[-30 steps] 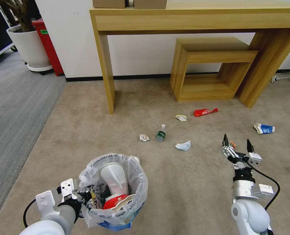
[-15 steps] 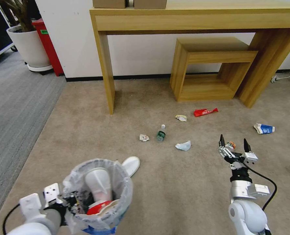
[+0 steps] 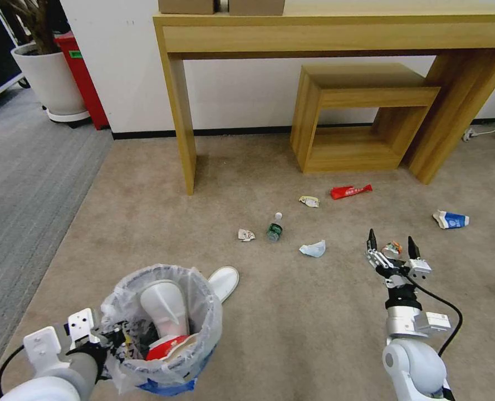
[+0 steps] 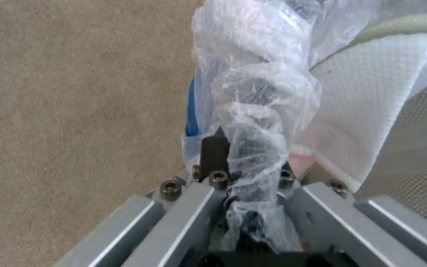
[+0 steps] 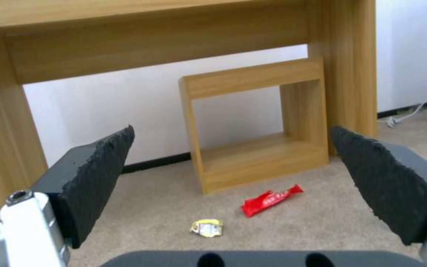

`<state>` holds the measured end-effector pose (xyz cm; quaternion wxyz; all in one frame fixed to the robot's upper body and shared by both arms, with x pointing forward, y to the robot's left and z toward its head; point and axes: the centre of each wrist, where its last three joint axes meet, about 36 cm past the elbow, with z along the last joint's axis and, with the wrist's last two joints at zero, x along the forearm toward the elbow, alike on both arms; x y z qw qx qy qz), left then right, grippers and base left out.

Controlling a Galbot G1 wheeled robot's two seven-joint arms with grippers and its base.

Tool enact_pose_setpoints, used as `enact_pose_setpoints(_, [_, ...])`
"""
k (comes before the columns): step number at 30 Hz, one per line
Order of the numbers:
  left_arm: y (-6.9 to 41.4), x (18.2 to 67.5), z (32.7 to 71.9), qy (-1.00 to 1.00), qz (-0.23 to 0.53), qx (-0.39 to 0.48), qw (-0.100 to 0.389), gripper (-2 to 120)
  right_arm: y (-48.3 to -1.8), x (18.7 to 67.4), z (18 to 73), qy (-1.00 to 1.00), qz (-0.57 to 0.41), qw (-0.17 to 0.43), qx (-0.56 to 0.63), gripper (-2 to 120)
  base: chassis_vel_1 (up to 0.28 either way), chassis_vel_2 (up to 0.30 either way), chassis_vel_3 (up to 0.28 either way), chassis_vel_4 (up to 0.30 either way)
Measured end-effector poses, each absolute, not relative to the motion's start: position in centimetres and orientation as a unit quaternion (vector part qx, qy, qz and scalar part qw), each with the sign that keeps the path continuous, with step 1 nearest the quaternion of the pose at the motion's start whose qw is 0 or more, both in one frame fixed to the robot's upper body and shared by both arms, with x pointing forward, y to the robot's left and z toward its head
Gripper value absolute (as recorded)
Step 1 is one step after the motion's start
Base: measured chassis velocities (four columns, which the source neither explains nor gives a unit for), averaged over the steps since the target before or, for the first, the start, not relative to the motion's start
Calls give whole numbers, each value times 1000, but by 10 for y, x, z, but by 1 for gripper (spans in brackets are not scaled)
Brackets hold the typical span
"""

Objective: Pick up the trash bin and place the garbage on the floor into it.

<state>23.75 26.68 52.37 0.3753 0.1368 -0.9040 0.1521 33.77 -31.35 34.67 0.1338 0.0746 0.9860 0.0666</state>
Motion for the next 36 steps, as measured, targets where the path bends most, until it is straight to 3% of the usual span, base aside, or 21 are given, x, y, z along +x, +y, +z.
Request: enact_pose_setpoints(36, [253, 261, 501, -913, 170, 95, 359, 0, -318, 342, 335, 985, 68, 137, 84, 100, 0, 0, 0, 0])
